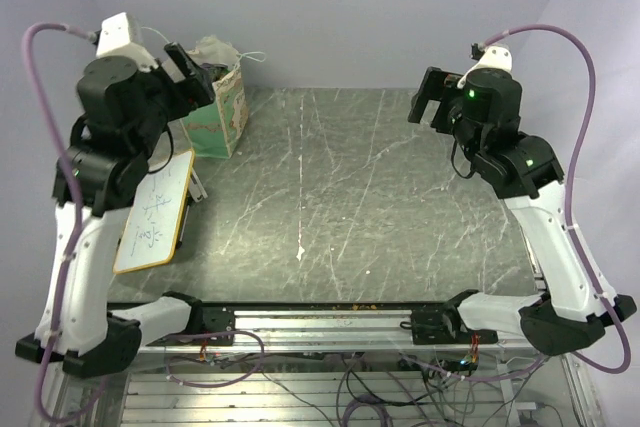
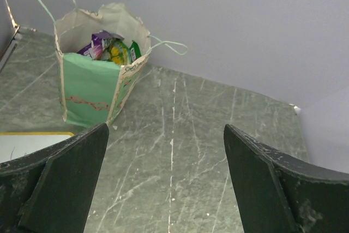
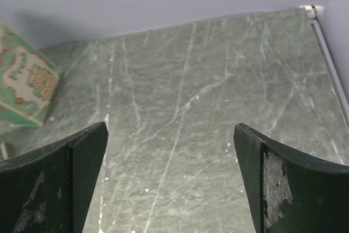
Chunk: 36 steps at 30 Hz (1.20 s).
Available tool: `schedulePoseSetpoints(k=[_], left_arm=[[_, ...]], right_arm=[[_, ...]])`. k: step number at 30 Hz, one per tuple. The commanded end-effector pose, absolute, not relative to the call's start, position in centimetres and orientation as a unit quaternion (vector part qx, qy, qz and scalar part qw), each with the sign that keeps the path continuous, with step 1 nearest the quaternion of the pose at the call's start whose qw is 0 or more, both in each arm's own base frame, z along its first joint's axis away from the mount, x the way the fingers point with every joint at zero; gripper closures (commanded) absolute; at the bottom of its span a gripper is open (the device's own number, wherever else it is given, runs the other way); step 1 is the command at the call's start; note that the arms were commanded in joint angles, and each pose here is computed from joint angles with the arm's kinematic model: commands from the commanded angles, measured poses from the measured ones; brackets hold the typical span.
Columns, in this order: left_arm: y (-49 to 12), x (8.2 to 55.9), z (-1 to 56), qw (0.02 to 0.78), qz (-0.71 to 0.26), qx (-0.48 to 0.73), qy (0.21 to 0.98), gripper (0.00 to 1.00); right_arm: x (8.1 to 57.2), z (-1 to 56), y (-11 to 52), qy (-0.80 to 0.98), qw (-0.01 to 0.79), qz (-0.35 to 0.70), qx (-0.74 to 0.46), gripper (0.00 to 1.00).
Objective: Take the snacks out of the paper bag
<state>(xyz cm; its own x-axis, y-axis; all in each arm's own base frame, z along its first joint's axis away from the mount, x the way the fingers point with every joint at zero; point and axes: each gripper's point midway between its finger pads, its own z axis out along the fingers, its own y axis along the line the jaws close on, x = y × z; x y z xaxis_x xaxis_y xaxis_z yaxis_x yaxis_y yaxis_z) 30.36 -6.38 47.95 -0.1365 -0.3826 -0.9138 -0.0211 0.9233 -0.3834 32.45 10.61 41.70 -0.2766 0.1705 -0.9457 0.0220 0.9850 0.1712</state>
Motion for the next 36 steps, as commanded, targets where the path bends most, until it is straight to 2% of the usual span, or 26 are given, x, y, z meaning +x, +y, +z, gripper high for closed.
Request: schedulePoseSetpoints(k=[1,9,15,21,25,30,36], left_arm=[[-6.0,34.7,46.4,0.636,-0.127,-0.166,0.742,0.02],[-4.1,41.9,41.7,0.605,-0.117,-0.210,0.759,0.01],[-0.6,45.8,39.6,0.587,-0.115,-0.253,0.760,0.02],[1.6,50.5,38.6,0.577,-0.153,-0.269,0.756,0.02],[0.5,53.7,39.1,0.586,-0.200,-0.221,0.754,0.05],[-4.9,56.9,39.3,0.590,-0.315,-0.090,0.738,0.13],[-9.3,58.4,37.9,0.574,-0.365,0.021,0.733,0.12]], right_arm=[[34.4,39.7,9.2,0.804,0.586,0.051,0.083,0.00],[37.6,35.5,6.7,0.827,0.551,0.019,0.111,0.00],[39.2,33.9,6.9,0.837,0.534,0.037,0.119,0.00],[40.2,32.7,8.9,0.847,0.521,0.077,0.070,0.00],[40.4,32.7,9.4,0.850,0.518,0.081,0.042,0.00],[40.3,32.9,9.4,0.849,0.522,0.077,0.020,0.00],[39.9,34.1,9.3,0.842,0.534,0.078,0.007,0.00]])
